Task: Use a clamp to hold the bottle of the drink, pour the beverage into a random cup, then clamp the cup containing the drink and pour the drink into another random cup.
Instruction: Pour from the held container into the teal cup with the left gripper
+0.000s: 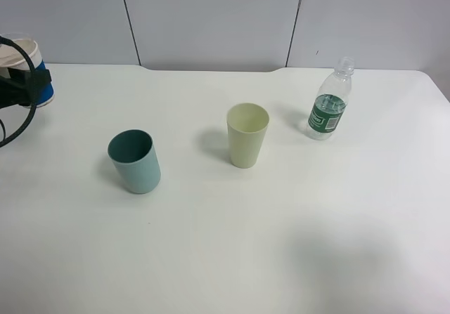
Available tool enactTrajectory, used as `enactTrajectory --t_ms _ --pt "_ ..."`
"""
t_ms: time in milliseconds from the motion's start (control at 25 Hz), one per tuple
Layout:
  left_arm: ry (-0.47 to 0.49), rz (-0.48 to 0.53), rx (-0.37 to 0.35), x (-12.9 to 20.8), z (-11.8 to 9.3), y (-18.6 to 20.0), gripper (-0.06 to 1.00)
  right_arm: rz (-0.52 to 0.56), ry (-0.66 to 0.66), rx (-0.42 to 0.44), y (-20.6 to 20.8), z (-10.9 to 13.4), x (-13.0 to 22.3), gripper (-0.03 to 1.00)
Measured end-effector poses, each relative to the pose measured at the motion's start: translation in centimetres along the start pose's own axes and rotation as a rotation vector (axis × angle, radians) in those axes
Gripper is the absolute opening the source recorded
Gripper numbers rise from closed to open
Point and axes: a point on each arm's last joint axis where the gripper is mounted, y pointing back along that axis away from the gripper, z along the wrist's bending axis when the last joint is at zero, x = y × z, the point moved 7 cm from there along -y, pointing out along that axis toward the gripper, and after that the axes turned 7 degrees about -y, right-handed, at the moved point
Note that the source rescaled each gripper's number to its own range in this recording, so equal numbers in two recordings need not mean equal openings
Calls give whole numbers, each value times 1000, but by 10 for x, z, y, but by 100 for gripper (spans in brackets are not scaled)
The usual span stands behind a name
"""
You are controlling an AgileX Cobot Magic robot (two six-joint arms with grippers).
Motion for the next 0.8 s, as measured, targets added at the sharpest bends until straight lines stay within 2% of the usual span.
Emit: enactTrajectory --t_ms 200,400,560,800 --pt "10 4 -20 7 -11 21 1 0 0 0 0 0 0 100" --pt "-25 -26 -38 5 -24 35 1 0 0 0 0 0 0 100" --pt "-121 -47 22 0 -50 35 1 0 0 0 0 0 0 100" --pt "-253 39 100 14 -83 31 1 0 0 0 0 0 0 100"
